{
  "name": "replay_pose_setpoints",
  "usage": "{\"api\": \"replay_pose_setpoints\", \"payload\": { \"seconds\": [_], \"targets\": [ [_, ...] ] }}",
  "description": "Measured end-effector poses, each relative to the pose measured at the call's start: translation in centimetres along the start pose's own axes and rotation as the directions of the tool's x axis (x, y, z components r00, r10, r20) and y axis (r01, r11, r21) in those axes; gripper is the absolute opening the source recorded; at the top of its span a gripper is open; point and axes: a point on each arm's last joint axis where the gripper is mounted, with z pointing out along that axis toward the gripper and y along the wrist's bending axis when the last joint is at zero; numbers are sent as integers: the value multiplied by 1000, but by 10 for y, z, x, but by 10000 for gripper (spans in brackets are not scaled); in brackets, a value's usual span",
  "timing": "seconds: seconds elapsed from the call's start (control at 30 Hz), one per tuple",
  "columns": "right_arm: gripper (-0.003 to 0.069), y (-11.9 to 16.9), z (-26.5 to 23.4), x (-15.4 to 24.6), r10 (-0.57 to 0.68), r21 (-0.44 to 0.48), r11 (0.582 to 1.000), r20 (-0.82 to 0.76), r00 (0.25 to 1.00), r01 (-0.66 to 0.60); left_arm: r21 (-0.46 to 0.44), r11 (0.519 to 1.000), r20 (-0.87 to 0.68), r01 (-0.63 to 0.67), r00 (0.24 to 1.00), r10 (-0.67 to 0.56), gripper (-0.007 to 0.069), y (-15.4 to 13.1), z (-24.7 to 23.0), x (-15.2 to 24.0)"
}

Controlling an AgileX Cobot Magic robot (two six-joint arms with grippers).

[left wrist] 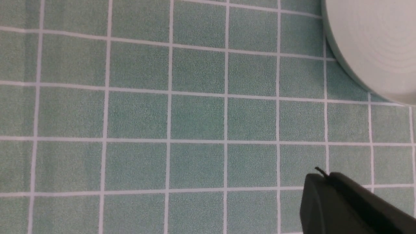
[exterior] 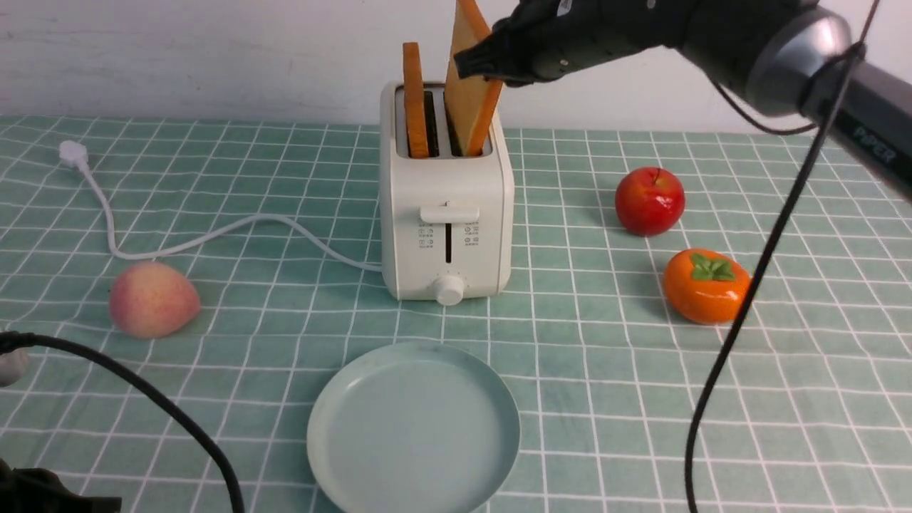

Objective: Take toasted bread from bread machine on blue coffee table place on plate.
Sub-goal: 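Grasp the toast slice in the toaster and pull it up out of the slot with the right gripper, then place the held slice of bread on top of the slice on the plate with the right gripper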

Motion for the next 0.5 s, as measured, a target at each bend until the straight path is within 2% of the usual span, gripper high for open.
{"api": "replay_pose_setpoints", "payload": {
  "seconds": [0.17, 0.33, 0.5],
  "targets": [
    [60, 8, -78, -32, -17, -23, 1000, -30, 999, 17, 0, 1000, 0, 0, 1000, 0, -14, 0, 0, 0],
    [60, 23, -177, -45, -26, -109, 994, -144, 989, 10, 0, 1000, 0, 0, 1000, 0, -14, 0, 0, 0],
    [60, 32, -203, -41, -14, -175, 984, -175, 984, -17, 0, 1000, 0, 0, 1000, 0, -14, 0, 0, 0]
  ]
}}
